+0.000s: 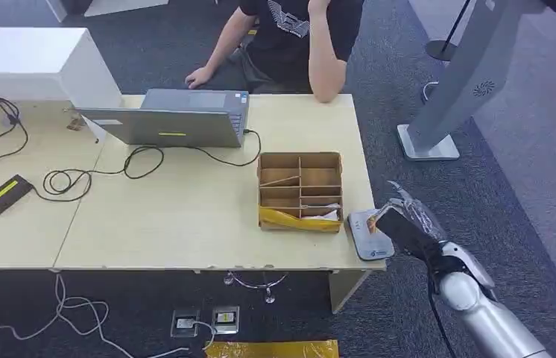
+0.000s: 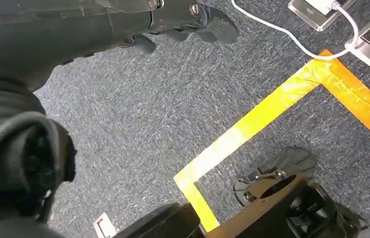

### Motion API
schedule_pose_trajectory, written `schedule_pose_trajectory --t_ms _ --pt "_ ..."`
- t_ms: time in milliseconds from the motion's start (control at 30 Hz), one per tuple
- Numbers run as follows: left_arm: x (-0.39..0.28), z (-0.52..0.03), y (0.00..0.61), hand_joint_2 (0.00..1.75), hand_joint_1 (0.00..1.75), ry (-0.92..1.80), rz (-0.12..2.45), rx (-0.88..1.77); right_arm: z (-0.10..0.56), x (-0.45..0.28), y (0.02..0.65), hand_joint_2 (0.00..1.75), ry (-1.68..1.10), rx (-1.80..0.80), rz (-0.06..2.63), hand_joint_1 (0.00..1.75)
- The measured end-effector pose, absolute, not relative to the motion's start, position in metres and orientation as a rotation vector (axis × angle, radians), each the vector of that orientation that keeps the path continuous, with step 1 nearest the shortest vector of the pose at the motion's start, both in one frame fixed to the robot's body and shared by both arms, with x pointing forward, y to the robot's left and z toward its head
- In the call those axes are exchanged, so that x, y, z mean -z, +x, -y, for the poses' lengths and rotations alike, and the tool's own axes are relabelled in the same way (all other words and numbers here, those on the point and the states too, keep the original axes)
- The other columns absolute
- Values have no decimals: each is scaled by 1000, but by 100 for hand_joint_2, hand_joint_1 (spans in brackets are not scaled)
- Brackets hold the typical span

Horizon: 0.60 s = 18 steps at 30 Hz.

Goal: Pass the card to the sensor for recognition and then transmit it.

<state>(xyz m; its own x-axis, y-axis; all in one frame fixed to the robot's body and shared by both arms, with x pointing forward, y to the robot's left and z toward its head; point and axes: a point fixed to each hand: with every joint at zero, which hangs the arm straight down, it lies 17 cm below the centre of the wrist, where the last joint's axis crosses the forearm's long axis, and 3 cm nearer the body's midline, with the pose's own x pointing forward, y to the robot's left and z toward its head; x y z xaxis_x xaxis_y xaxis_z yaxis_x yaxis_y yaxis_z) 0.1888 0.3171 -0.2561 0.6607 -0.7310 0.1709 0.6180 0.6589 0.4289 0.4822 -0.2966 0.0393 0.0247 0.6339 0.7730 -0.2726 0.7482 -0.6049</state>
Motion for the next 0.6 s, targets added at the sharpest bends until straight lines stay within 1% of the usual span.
schedule_pose_trajectory --t_ms 333,500,600 --pt "257 -317 188 0 0 348 342 766 282 -63 495 175 -286 -729 1440 175" --pt "256 -316 188 0 0 348 345 781 280 -100 520 175 -358 -762 1517 175" --pt "256 -312 190 0 0 344 350 794 268 -130 538 175 -408 -792 1568 175"
